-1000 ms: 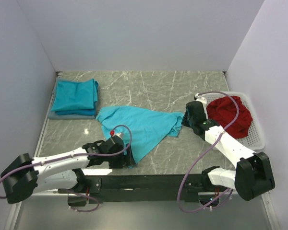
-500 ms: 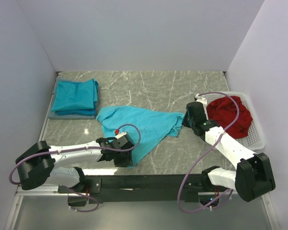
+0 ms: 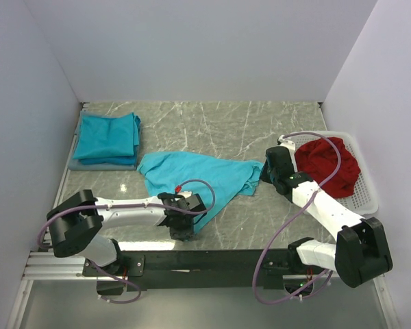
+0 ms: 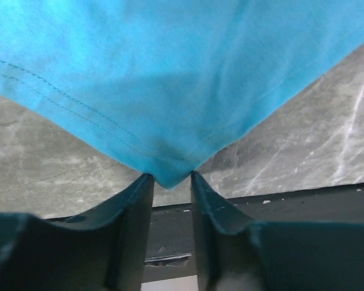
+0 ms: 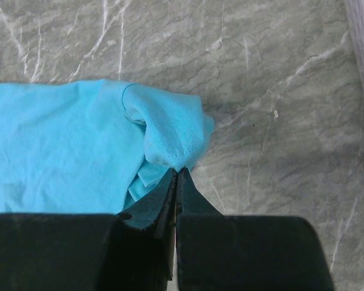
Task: Fold and stack the t-shirts
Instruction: Flatten the tshirt out
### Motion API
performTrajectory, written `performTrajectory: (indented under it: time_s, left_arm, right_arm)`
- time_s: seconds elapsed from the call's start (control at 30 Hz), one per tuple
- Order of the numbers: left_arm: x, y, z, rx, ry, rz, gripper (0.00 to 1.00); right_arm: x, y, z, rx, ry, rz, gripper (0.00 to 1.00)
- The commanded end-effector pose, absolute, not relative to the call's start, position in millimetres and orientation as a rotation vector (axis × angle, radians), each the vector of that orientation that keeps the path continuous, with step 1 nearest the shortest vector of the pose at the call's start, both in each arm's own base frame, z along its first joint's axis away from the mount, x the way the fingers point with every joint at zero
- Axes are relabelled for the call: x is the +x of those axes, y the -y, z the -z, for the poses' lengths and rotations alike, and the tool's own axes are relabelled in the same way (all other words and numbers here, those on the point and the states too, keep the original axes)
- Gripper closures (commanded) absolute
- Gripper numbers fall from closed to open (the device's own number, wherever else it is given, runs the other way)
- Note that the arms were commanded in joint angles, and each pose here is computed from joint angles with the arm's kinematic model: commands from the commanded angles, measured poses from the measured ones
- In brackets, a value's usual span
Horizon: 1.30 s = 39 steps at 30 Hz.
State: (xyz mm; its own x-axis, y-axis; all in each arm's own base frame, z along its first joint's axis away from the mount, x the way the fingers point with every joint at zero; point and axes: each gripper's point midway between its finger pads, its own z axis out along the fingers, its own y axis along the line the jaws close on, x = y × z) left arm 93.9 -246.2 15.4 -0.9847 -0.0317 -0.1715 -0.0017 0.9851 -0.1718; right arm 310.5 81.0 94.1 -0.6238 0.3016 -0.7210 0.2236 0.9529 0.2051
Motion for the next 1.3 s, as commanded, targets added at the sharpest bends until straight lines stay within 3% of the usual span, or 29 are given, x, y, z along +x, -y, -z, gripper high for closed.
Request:
performTrajectory:
  time_s: [0.0, 0.13, 0.17, 0.33, 0.53, 0.67, 0.83, 0.97, 1.27]
  left_arm:
    - [100.1, 242.2, -4.9, -0.058, -2.932, 0.174, 0.66]
    - [107.5, 243.2, -7.1, -0.059, -2.898, 0.156, 0.84]
    - [109.7, 244.6, -9.8, -0.061, -2.889, 0.169, 0.99]
    - [135.5, 248.0, -39.5, -0.074, -2.763, 0.202, 0.99]
    - [211.2, 228.6, -105.8, -0.23, -2.491, 0.284, 0.99]
    - [277.6, 203.3, -175.6, -0.384, -2.23, 0.381, 0.99]
    - [323.3, 170.4, -270.6, -0.388, -1.978, 0.318, 0.99]
    - [332.0, 147.7, -333.7, -0.356, -1.858, 0.221, 0.99]
    - [287.7, 116.6, -496.3, -0.317, -1.456, 0.446, 0.99]
  right_arm:
    - [317.2, -78.1, -98.6, 0.395, -2.233, -0.119, 1.0]
    - [316.6, -77.6, -100.1, 0.389, -2.229, -0.119, 1.0]
    - [316.7, -78.2, -101.3, 0.386, -2.224, -0.125, 1.0]
    - [316.6, -80.0, -110.0, 0.348, -2.206, -0.145, 1.0]
    - [326.4, -82.6, -147.2, 0.349, -2.12, -0.181, 1.0]
    - [341.6, -82.8, -195.3, 0.357, -2.022, -0.195, 1.0]
    - [350.8, -81.8, -261.3, 0.346, -1.883, -0.226, 1.0]
    - [344.5, -79.8, -334.4, 0.324, -1.723, -0.284, 1.0]
    - [291.3, -62.8, -452.3, 0.265, -1.458, -0.354, 1.0]
